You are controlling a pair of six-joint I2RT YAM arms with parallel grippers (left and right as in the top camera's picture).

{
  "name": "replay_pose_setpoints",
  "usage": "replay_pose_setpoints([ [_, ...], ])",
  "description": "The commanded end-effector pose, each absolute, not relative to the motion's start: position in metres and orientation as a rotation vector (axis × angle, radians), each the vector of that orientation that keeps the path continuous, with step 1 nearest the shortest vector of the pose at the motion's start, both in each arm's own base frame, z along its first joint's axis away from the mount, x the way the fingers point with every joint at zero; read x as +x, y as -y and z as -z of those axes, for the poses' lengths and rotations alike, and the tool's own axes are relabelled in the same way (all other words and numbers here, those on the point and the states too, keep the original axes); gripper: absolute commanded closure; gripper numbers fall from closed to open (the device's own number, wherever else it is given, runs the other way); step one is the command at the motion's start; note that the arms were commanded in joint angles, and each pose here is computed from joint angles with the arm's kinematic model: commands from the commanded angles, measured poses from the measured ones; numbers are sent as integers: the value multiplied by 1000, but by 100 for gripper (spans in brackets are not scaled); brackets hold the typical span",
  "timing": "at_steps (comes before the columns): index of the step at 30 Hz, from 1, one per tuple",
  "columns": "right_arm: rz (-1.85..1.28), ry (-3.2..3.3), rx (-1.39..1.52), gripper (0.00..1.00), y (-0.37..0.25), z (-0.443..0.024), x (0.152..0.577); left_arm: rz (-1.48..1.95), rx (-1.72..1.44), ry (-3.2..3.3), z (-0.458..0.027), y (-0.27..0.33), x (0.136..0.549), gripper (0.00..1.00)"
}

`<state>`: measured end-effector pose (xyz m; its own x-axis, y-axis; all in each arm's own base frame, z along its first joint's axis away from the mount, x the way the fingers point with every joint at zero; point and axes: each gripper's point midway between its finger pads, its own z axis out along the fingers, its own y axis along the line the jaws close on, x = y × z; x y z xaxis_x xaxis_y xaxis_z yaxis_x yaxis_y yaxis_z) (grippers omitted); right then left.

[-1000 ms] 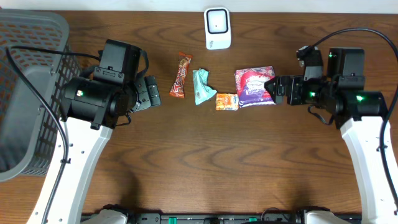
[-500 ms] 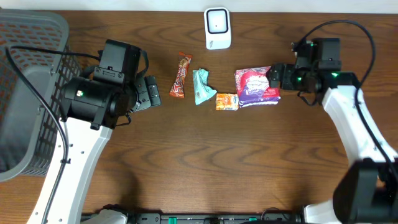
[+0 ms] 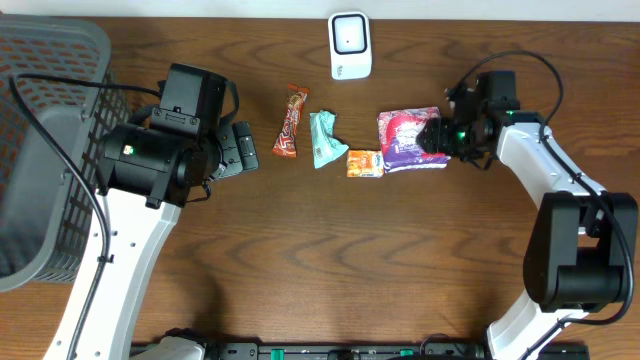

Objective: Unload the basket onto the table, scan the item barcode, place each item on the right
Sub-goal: 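Grasp the purple-red Carefree package with the right gripper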

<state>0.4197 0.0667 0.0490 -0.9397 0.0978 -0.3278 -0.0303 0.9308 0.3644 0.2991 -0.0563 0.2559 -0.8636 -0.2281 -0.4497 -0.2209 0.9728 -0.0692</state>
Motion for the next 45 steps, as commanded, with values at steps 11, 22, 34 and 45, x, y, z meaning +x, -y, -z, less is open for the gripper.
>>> replay_pose_setpoints([
  [11,-868,-2835,-130,39,-109,-72,365,1,-309,-2649,-256,54,299,2],
  [22,-562,-2700,28,11,-79,-132,379,1,-309,-2649,-256,54,299,2],
  [34,-404,-2725,329,1,-55,-99,400,2,-309,-2649,-256,54,299,2],
  [45,-728,-2807,189,3,-97,-37,409,1,-309,-2649,-256,54,299,2],
])
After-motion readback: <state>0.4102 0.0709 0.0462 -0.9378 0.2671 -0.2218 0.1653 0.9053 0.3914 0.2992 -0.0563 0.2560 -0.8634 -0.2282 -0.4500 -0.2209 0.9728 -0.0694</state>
